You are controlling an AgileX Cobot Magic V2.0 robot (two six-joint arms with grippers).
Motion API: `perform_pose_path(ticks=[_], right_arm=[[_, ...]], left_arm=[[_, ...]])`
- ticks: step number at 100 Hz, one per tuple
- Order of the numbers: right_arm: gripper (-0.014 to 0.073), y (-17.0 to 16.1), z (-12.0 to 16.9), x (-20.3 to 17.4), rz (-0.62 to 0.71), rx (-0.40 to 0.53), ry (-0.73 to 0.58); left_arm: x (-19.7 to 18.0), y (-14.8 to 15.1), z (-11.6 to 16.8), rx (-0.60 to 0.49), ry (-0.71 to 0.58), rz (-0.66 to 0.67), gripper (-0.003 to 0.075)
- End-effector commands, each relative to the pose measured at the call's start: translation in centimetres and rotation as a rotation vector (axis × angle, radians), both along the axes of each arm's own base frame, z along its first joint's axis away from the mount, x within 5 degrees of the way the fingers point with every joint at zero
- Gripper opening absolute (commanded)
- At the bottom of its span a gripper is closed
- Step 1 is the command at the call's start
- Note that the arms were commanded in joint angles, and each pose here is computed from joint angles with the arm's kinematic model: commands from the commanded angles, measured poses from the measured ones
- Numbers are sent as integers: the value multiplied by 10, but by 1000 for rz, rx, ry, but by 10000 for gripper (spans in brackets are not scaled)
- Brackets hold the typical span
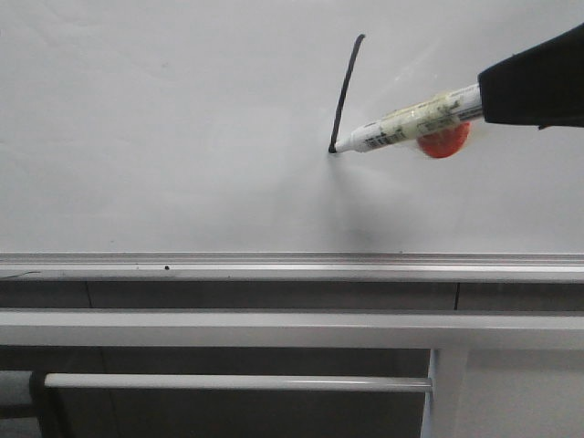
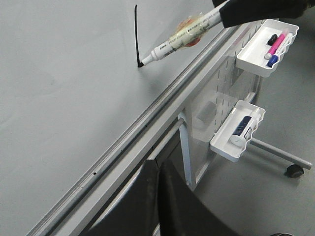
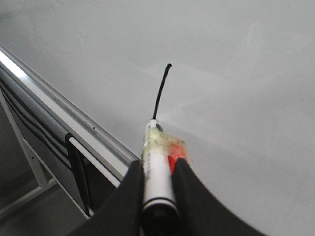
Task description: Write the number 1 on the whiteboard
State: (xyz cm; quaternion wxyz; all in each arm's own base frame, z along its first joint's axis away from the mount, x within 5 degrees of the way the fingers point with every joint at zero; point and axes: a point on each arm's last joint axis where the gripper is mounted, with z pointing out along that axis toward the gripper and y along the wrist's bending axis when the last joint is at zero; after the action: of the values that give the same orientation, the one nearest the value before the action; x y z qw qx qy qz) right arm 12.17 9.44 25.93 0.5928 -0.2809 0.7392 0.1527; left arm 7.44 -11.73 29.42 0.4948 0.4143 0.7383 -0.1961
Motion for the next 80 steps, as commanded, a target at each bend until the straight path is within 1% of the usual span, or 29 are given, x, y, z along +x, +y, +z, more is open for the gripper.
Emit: perform_pose_path(ticks=[1, 14, 26, 44, 56, 62, 69, 74, 78, 80], right_arm=[[-64, -4, 18, 9, -89, 45, -101], [-64, -2, 17, 7, -67, 45, -79], [-63, 2, 13, -3, 30, 38, 2], [-63, 2, 14, -16, 123, 39, 39], [-63, 6, 17, -21, 189, 28, 77], [-63, 8, 22, -23, 218, 30, 84], [-63, 9, 30, -22, 227, 40, 67], [-63, 10, 34, -22, 234, 39, 60], [-63, 10, 36, -23, 240, 38, 57], [-63, 10, 36, -23, 240, 38, 54]], left_arm=[[-2, -3, 13, -66, -37, -32, -20], [-2, -3, 13, -66, -37, -32, -20], [-2, -3, 13, -66, -37, -32, -20], [-4, -7, 18, -107, -64, -74, -20], [-3, -17, 16, -99, -97, -130, -19], [-1, -26, 11, -65, -105, -156, -13], [2, -36, 2, 0, -115, -184, 36], [3, -43, -4, 42, -118, -208, 98], [3, -48, -8, 68, -113, -222, 174], [4, -50, -9, 76, -115, -226, 197]])
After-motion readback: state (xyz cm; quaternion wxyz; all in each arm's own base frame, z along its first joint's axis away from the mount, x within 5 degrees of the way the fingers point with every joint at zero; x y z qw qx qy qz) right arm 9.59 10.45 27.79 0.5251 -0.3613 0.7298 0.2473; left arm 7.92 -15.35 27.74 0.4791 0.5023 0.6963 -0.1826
